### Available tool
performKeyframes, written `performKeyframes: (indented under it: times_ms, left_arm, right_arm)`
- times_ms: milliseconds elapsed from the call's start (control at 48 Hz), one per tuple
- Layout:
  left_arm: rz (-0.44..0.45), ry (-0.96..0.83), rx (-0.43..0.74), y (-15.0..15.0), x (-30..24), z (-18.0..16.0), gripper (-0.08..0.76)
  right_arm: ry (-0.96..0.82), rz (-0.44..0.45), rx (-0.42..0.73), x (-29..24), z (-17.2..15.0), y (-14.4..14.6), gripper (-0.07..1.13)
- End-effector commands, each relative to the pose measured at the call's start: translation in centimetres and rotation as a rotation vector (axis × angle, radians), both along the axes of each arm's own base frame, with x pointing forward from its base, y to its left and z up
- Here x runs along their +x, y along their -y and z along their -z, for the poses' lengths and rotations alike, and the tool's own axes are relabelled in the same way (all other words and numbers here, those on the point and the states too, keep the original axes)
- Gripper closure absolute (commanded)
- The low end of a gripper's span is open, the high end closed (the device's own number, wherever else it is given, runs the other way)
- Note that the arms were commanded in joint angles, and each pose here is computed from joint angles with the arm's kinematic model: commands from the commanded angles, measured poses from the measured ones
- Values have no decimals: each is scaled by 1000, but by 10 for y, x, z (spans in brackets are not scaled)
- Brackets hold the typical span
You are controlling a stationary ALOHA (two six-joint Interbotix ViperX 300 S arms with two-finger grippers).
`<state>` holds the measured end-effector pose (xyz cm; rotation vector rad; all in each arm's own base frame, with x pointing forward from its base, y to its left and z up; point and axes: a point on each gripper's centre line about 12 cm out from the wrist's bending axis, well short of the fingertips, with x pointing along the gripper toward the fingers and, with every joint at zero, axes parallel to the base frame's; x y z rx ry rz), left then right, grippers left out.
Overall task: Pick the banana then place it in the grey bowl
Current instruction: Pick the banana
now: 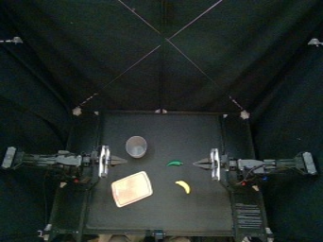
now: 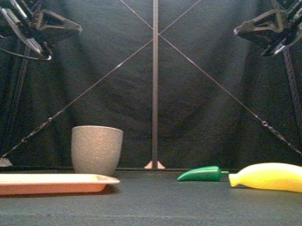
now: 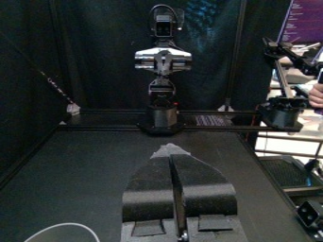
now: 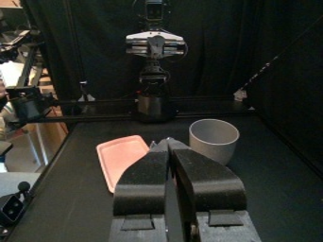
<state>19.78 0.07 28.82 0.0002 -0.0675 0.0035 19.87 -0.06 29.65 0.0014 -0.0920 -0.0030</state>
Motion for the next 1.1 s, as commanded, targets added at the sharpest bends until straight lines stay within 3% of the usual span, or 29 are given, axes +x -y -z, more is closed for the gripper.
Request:
performKeyframes:
  times_ms: [21,229,417,562,729,833,896,1104]
  left_arm:
    - [-5,-2,-2,-1,2,0,691]
    - [-3,-8,-6,-1,2,2,698]
    - [-3,-26,-5,-1,1,9,698]
    - [-5,-28,-5,-1,1,10,698]
    - [-5,-29,-5,-1,1,10,698]
    - [-6,-29,-3,-1,1,10,698]
    - [-8,-31,-3,-2,1,11,698]
    - [-13,-38,-3,-2,0,14,698]
  right_arm:
    - [-41,-1,12,7,8,0,1060]
    - [-265,10,116,29,53,0,1053]
    - [-577,76,340,43,107,-1,981]
    - [-755,104,431,53,131,-6,759]
    - [-870,109,450,64,143,-12,310]
    - [-903,115,460,70,147,-12,95]
    - [-920,117,462,73,149,-13,35]
    - [-1014,108,451,80,163,-21,39]
